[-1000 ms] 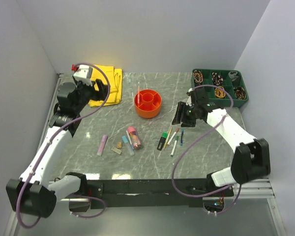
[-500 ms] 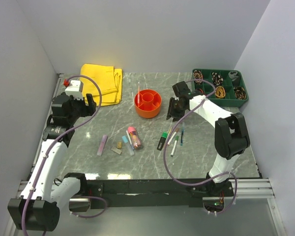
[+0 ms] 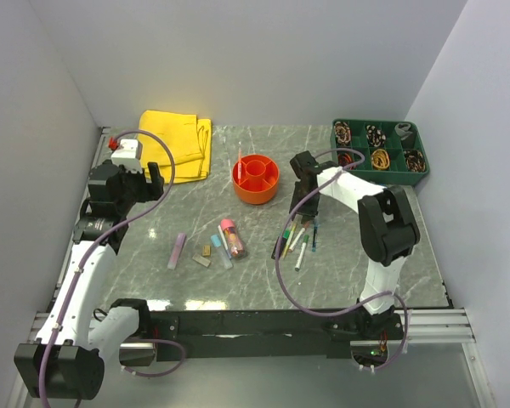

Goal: Sort the stationery into containers
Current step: Pick up the pen from the center of the board.

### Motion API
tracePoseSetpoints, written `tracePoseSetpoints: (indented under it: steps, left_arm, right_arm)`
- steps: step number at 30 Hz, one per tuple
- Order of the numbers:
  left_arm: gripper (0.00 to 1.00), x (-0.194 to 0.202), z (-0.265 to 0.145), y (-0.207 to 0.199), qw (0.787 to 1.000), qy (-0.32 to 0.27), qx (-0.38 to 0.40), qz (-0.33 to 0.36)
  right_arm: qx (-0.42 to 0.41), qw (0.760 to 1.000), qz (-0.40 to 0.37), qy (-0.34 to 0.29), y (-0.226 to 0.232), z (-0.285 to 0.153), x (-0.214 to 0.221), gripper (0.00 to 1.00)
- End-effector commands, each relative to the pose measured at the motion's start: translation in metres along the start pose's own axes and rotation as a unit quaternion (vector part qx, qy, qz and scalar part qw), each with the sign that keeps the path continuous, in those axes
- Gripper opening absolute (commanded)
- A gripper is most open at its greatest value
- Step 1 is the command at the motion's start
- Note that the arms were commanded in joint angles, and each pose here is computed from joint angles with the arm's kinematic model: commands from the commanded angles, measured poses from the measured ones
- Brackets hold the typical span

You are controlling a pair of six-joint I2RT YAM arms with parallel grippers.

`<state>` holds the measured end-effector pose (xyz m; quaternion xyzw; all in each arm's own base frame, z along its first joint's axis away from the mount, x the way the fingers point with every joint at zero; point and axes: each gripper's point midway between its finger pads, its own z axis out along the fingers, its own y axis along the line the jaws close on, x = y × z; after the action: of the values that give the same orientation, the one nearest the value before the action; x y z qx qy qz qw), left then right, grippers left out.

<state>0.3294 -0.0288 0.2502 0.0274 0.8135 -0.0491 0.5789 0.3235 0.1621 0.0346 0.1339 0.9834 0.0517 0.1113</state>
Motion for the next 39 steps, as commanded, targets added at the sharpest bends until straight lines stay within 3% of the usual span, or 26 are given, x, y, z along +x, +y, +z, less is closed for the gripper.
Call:
tracePoseSetpoints:
  steps: [1, 14, 21, 23, 27, 32, 39]
  left_arm:
    - [0.82, 0.004, 0.001, 0.0, 1.0, -0.001, 0.003, -0.003]
    - [0.82, 0.006, 0.01, 0.002, 1.0, 0.007, -0.001, -0.004]
    - [0.82, 0.007, 0.014, 0.003, 1.0, 0.01, -0.003, -0.008]
    - [0.82, 0.007, 0.014, 0.004, 1.0, 0.009, -0.005, -0.009]
    - [0.82, 0.011, 0.015, 0.003, 1.0, 0.013, -0.003, -0.009]
    - [0.82, 0.003, 0.013, 0.001, 1.0, 0.001, 0.004, -0.007]
    - [0.82, -0.011, 0.015, -0.003, 1.0, -0.018, 0.014, -0.003]
  right_arm:
    - [-0.012, 0.999, 0.003, -0.031, 0.018, -0.001, -0.029, 0.4]
    - [0.018, 1.0, -0.001, 0.014, 0.002, 0.014, 0.004, 0.38]
    - [0.026, 1.0, -0.008, 0.016, 0.004, 0.028, -0.002, 0.36]
    - [0.022, 1.0, -0.015, 0.01, 0.011, 0.029, -0.008, 0.31]
    - [0.027, 0.999, -0.031, 0.003, 0.015, 0.029, -0.012, 0.0]
    - [-0.018, 0.997, -0.054, -0.053, 0.032, -0.022, -0.034, 0.0]
    - [-0.121, 0.97, -0.09, -0.189, 0.062, -0.148, -0.07, 0.0]
